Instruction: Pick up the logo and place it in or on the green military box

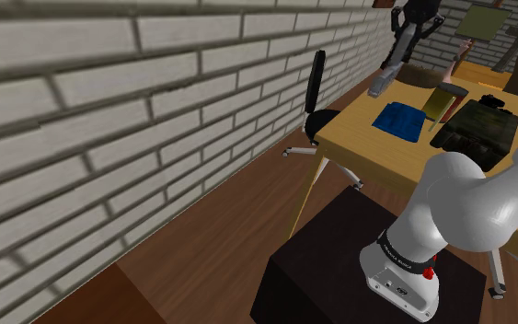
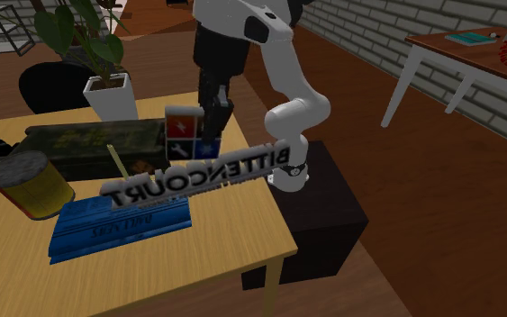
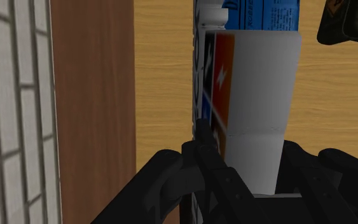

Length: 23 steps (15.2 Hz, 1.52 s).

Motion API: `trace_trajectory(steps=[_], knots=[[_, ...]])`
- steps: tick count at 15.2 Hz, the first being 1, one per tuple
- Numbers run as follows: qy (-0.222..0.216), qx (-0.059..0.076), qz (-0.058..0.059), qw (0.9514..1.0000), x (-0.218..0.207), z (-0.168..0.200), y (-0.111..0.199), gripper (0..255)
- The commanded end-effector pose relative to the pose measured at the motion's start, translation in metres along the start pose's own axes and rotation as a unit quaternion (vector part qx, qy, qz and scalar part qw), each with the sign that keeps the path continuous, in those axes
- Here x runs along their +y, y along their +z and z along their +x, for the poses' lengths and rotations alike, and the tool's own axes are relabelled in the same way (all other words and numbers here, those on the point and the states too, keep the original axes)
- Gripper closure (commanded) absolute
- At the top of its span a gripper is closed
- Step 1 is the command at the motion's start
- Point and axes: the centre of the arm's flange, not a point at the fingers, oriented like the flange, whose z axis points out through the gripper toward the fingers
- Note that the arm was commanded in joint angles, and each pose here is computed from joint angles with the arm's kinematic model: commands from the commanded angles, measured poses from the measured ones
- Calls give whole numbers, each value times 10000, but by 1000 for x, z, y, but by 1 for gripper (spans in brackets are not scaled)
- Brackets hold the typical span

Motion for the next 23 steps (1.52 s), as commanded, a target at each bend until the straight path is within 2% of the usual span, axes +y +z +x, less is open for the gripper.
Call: trace_trajectory(steps=[1, 23], knots=[[0, -2, -4, 10000, -9, -10, -3, 255], [0, -2, -4, 10000, -233, -193, 19, 255]])
